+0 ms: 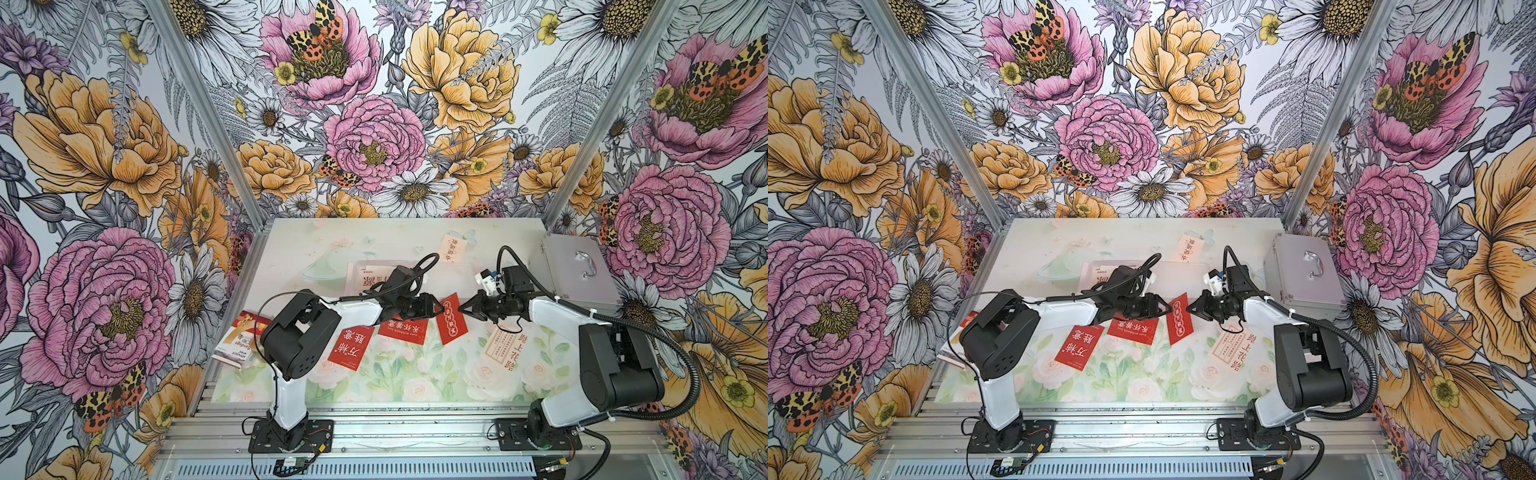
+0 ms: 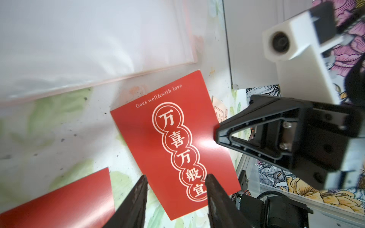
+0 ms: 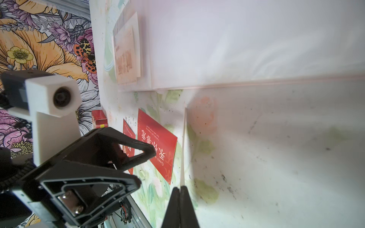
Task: Place the photos into the photo albums
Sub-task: Pick up the photo at the center of the board.
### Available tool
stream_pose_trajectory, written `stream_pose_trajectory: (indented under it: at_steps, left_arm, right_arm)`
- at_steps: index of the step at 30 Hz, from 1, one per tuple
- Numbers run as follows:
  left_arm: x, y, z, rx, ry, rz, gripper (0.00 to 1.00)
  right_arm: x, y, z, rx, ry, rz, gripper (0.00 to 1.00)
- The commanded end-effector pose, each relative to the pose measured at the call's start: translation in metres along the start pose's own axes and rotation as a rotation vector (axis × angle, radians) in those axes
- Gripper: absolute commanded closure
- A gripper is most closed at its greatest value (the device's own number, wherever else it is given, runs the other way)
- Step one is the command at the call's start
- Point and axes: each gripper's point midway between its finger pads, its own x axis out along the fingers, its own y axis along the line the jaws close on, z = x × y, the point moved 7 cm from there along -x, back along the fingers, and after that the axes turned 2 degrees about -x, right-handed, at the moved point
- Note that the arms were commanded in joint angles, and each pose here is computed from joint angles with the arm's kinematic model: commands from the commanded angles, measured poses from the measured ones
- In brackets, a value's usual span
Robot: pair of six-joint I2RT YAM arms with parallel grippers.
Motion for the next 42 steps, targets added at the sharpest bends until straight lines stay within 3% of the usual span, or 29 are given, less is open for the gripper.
stream_pose_trajectory:
  at_steps: [1,14,19,28,42]
  left_arm:
    - [-0.014,0.006,0.007,0.019,-0.026,-0.009,0.51]
    - [-0.1,0.027,0.032,0.081,-0.161,-0.107,0.5]
    - [-0.119,0.037,0.035,0.092,-0.187,-0.136,0.5]
    - [-0.117,0.027,0.036,0.138,-0.09,-0.308,0.49]
    - [-0.102,0.032,0.041,0.149,-0.007,-0.376,0.45]
  right_arm:
    - [-0.009,0.013,0.008,-0.032,-0.031,0.035,1.0]
    - [-0.019,0.035,0.006,-0.073,0.006,0.131,1.0]
    - [-0.023,0.045,0.007,-0.093,0.016,0.181,1.0]
    - [-0.021,0.057,0.002,-0.131,0.069,0.271,1.0]
    - [-0.004,0.082,-0.006,-0.194,0.177,0.367,1.0]
